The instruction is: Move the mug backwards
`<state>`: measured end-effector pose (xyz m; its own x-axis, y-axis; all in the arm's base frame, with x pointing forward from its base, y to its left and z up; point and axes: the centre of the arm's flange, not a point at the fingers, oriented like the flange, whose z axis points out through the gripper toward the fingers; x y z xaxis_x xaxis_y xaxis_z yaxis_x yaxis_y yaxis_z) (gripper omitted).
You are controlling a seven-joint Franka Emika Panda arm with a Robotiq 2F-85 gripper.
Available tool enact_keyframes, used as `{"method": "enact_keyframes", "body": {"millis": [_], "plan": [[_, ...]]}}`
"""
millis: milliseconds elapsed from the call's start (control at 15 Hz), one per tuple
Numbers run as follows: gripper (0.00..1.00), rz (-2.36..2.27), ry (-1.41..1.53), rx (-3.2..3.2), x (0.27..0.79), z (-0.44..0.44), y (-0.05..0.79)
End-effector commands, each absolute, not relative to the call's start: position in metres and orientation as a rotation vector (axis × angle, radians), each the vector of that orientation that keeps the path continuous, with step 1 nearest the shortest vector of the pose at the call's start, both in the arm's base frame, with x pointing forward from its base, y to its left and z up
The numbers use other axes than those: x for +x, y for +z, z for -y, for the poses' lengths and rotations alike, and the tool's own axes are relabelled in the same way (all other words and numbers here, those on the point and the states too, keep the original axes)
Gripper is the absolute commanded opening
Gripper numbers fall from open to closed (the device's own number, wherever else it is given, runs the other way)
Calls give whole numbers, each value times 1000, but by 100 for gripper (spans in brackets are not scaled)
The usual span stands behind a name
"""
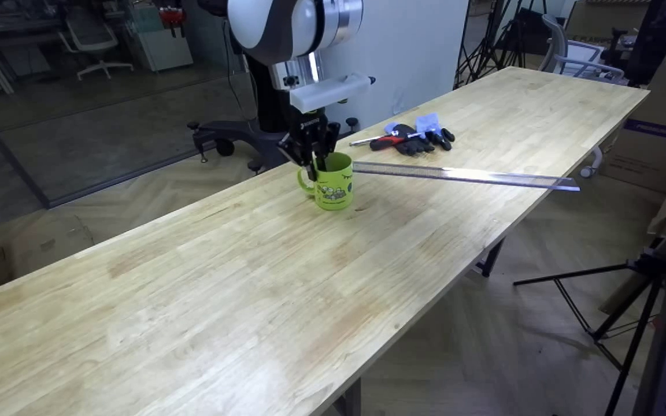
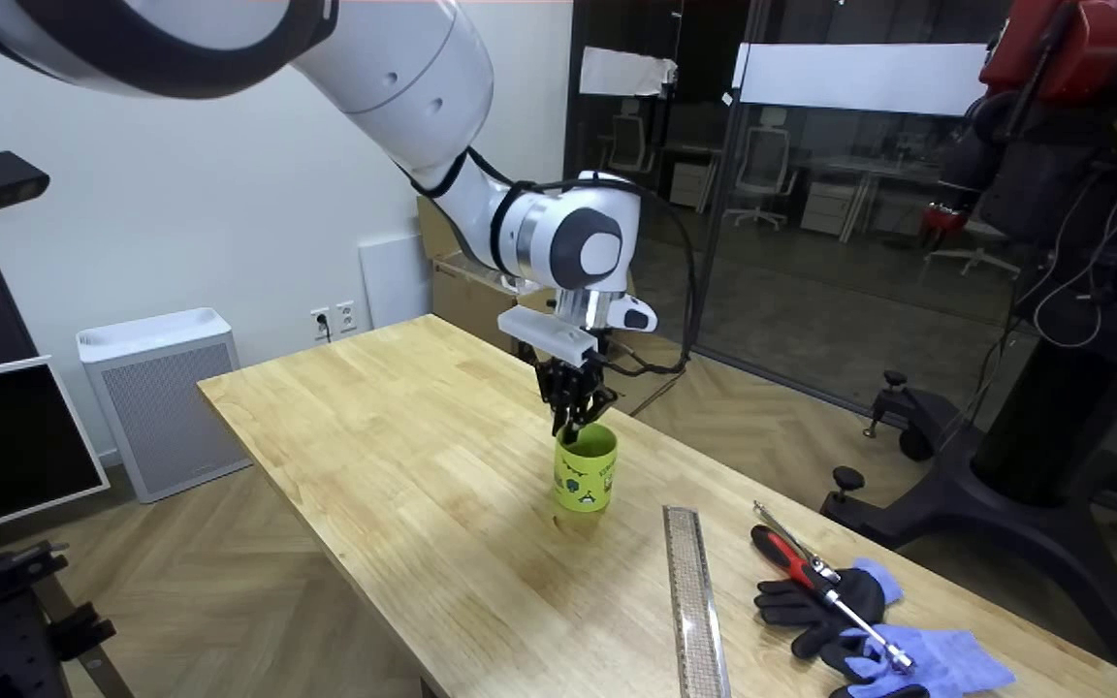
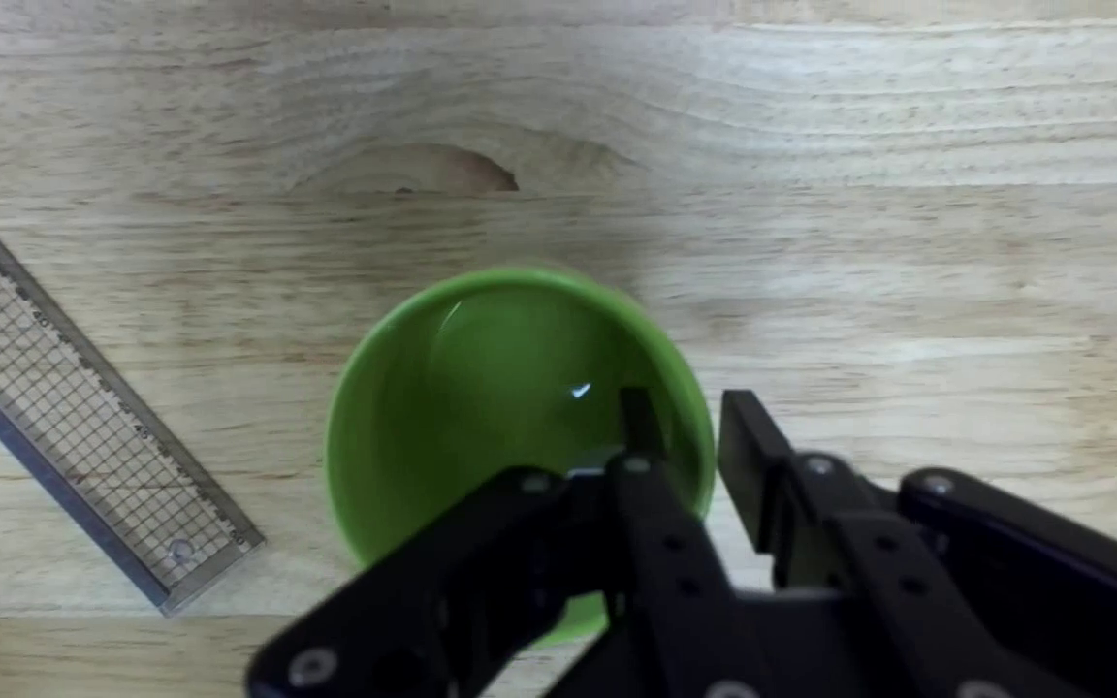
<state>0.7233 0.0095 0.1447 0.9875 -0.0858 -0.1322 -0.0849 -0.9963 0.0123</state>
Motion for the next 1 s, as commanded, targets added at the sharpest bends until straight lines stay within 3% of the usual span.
{"method": "enact_keyframes", "body": {"millis": [0, 400, 533, 933], "plan": [[55, 142, -222, 3133, 736, -9, 160], [96, 168, -195, 3118, 723, -18, 185], [100, 162, -211, 3129, 714, -27, 198], [100, 165, -285, 3147, 671, -53, 228]]}}
